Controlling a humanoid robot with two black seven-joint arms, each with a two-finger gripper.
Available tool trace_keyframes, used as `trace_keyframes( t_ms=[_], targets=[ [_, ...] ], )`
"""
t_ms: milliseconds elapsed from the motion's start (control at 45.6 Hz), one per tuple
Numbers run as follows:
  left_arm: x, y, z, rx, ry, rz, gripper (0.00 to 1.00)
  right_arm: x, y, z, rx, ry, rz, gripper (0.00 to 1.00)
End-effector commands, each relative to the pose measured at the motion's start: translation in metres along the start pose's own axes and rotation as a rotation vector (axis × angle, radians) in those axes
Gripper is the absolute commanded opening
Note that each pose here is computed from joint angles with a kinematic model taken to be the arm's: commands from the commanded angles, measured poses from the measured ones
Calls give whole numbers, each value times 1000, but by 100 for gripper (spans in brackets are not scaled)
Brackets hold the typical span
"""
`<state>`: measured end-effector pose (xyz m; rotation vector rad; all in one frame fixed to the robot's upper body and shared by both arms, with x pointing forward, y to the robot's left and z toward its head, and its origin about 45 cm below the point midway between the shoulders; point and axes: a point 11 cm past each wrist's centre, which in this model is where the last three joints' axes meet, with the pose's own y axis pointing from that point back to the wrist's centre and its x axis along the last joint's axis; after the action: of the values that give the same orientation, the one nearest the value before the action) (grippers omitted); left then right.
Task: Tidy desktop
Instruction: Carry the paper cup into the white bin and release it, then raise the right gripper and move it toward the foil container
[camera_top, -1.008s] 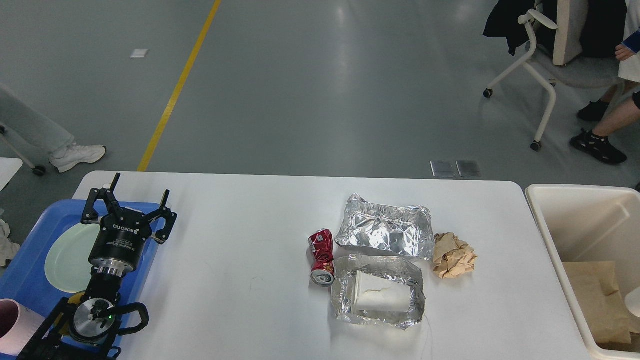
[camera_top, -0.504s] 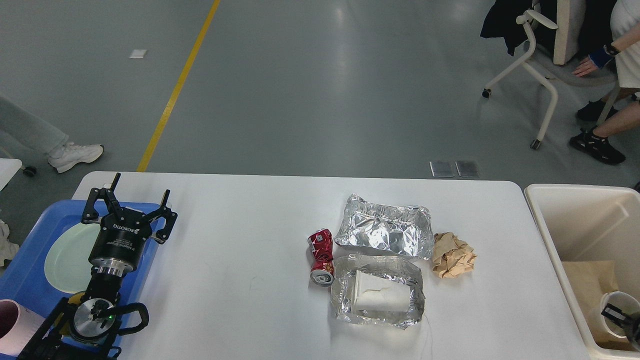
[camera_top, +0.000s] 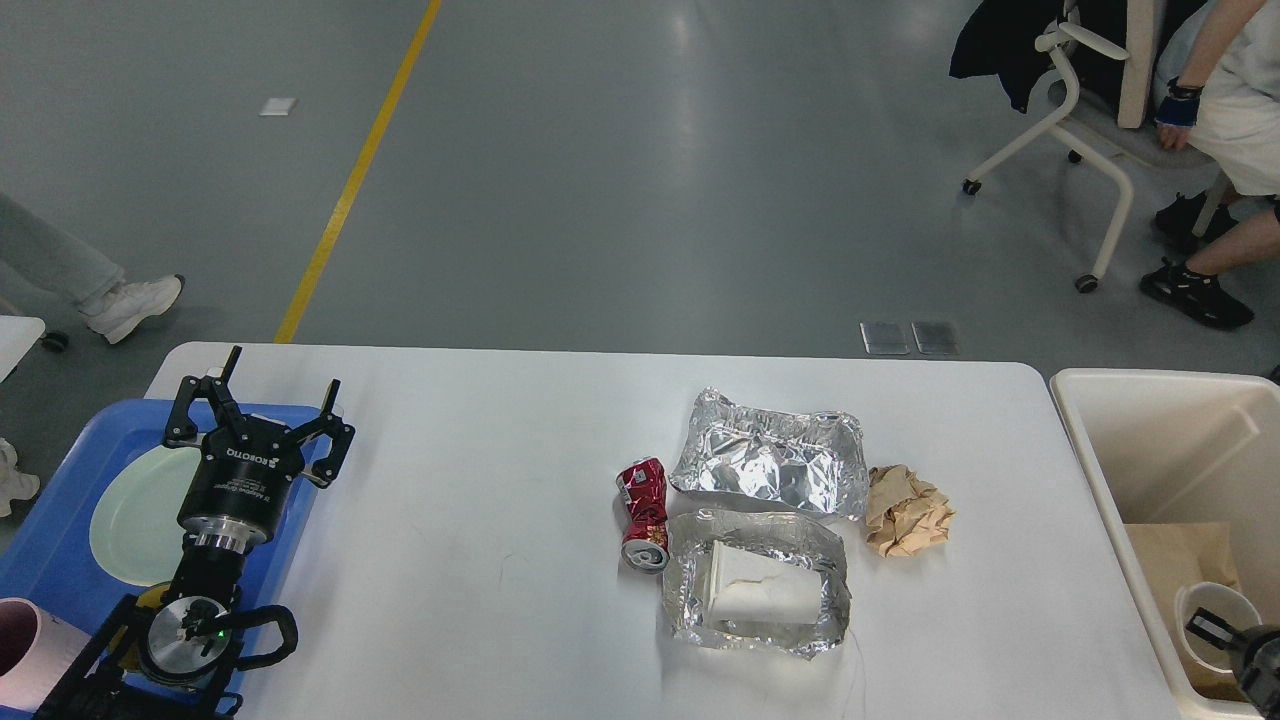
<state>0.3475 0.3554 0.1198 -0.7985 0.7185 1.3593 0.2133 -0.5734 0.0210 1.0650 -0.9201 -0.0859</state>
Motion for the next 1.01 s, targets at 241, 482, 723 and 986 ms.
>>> trace_keyframes(
  t_ms=[241,482,723,986],
  targets=[
    [0,0,0,0,0,-1,96,8,0,-1,4,2,87,100],
    [0,0,0,0,0,0,96,8,0,-1,5,2,87,100],
    [0,0,0,0,0,0,96,8,0,-1,4,3,88,100],
    [0,0,0,0,0,0,96,15,4,-18,35,5,31,100]
  ],
)
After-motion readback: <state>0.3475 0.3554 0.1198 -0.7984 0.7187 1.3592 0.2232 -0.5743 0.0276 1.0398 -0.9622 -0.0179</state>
